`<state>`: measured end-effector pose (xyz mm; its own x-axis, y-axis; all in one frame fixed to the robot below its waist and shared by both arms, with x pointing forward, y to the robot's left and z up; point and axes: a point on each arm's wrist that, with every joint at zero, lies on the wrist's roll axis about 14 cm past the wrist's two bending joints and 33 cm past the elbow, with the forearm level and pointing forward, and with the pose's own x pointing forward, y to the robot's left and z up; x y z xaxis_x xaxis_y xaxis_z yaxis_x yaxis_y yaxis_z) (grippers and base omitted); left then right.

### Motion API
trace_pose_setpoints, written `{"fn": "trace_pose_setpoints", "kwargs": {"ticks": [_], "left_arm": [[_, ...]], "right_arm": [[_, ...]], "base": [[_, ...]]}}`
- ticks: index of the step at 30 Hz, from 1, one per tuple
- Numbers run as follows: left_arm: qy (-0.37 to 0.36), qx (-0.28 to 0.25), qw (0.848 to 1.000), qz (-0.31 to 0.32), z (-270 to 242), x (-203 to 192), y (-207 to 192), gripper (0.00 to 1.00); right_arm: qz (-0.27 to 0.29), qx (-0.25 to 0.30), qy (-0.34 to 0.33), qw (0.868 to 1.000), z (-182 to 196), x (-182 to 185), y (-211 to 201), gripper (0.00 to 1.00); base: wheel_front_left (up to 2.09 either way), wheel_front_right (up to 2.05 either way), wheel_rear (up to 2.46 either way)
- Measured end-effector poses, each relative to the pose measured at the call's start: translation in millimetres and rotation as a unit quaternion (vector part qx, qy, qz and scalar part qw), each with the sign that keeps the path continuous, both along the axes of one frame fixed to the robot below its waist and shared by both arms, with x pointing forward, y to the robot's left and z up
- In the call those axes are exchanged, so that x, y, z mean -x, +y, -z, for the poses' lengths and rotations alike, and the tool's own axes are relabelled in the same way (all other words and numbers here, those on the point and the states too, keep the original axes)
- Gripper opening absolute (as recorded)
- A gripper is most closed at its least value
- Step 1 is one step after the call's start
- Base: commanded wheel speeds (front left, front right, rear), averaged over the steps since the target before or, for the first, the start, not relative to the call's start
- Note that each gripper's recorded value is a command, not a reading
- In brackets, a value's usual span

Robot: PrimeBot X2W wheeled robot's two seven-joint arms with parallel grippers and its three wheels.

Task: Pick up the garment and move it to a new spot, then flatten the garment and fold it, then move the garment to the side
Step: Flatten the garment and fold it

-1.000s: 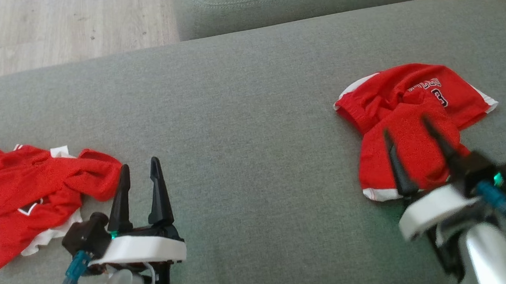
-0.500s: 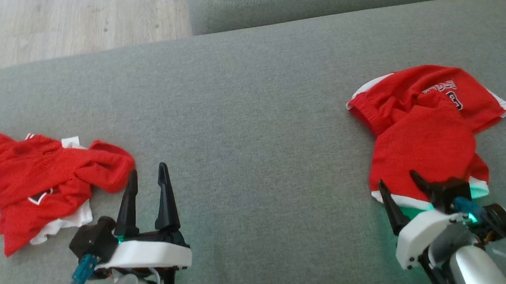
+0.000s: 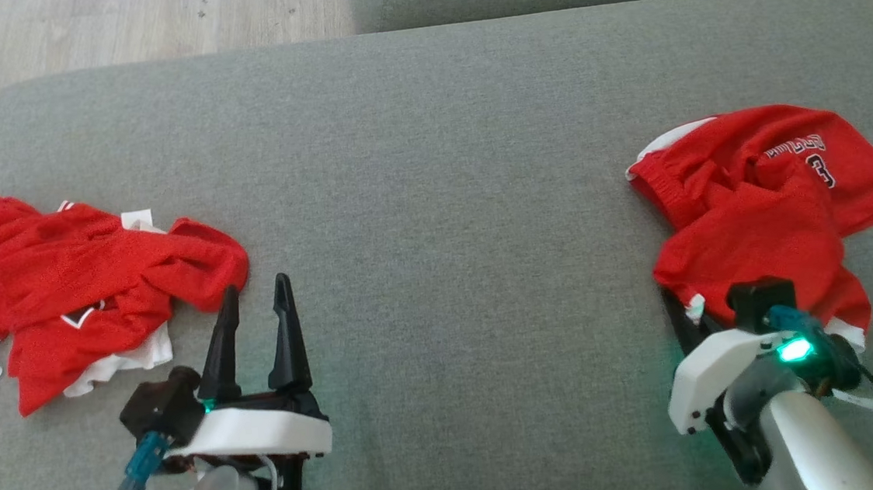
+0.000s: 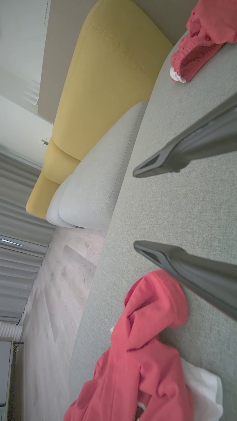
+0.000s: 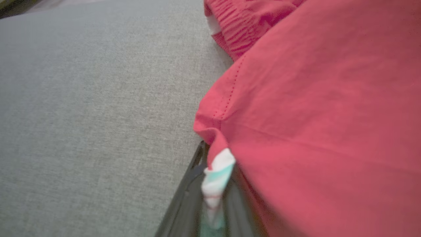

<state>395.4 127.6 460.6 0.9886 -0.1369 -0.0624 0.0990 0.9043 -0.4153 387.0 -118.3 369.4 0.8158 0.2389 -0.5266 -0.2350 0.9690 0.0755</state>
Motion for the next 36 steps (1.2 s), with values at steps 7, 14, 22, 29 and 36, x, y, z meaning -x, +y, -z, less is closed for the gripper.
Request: {"fn": "trace_pose_setpoints", "kwargs": {"ticks": [7, 14, 22, 29, 36], "left_arm": [[-0.002, -0.001, 1.000, -0.005, -1.4, 0.1, 3.7, 1.00], [0.004, -0.003, 1.000, -0.013, 2.2, 3.8, 9.9, 1.00], [0.007, -0.002, 0.999, -0.039, 2.9, 0.3, 27.6, 1.00], [0.021, -0.005, 0.999, -0.049, 11.7, 3.6, 34.8, 1.00], [0.016, -0.002, 0.999, -0.040, 9.3, -1.8, 28.2, 1.00]], "right_arm": [[-0.024, -0.033, -0.098, 0.994, -40.2, -32.3, 24.6, 0.00], [-0.081, -0.064, -0.215, 0.971, -111.9, -83.5, 70.6, 0.00], [-0.200, -0.056, -0.236, 0.949, -126.5, -100.9, 144.9, 0.00], [-0.298, -0.058, -0.184, 0.935, -98.1, -78.1, 198.0, 1.00], [-0.299, -0.046, -0.164, 0.939, -87.6, -70.3, 188.5, 1.00]], "base": [[0.00, 0.00, 0.00], [0.00, 0.00, 0.00], [0.00, 0.00, 0.00], [0.00, 0.00, 0.00], [0.00, 0.00, 0.00]]}}
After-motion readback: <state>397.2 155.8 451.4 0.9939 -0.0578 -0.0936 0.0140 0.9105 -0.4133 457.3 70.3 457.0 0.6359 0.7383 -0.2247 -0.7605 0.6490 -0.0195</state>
